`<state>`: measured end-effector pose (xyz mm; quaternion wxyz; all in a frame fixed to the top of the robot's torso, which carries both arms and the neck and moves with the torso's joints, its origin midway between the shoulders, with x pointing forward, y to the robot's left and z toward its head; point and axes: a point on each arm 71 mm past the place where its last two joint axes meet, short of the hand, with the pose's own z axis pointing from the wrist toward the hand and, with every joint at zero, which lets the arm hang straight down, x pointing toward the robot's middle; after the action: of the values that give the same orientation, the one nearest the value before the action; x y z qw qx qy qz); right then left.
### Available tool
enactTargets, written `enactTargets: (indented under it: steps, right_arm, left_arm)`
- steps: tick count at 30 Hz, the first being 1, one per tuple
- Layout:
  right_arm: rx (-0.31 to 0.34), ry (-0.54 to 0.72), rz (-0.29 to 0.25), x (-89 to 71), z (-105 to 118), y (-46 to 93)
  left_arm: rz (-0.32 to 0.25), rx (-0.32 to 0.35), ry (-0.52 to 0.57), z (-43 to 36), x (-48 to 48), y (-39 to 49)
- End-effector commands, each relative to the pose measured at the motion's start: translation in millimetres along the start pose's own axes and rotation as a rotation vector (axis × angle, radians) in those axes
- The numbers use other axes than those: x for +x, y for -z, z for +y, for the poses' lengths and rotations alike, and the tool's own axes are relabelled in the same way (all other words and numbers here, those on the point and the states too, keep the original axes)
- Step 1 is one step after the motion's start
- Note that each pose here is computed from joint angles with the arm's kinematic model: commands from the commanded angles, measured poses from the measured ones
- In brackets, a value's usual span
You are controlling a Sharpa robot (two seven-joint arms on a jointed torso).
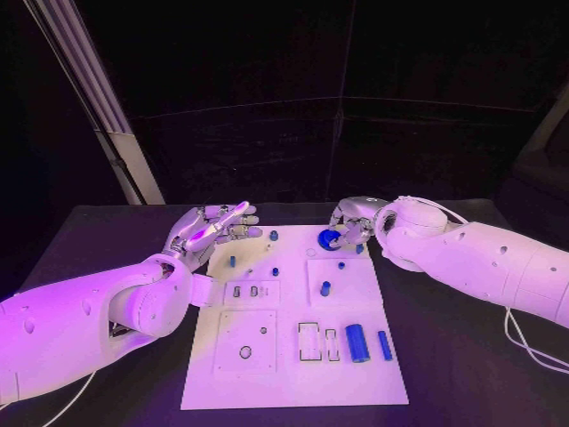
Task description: Assemble the parts on the task board
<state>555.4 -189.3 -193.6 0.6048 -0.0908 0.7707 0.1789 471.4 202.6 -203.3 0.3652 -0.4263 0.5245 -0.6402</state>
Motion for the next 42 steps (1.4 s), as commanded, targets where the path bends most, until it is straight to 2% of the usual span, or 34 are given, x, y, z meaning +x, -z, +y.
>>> enactTargets:
  steps: [1,19,27,30,36,42]
  right_arm:
    - [-0.002,0.041,-0.012,-0.4,1.3,-0.2]
    - [-0.095,0.043,-0.161,-10.7,24.6,4.1]
    - [-0.191,0.040,-0.254,-16.6,58.8,7.0]
    - [-0.216,0.045,-0.272,-16.6,71.0,5.8]
    - [-0.249,0.048,-0.268,-10.9,92.2,-0.7]
    - [-0.247,0.059,-0.210,2.3,105.6,-9.7]
  left_arm:
    - [0.015,-0.001,0.009,-0.8,1.5,-0.4]
    - [0.016,-0.004,0.009,-0.9,1.4,0.2]
    - [0.021,-0.001,0.013,-1.2,2.1,0.3]
    - [0.020,0.000,0.013,-1.2,2.0,0.3]
    - [0.021,0.003,0.013,-1.3,2.2,0.0]
    - [0.025,0.004,0.014,-1.1,3.7,-0.8]
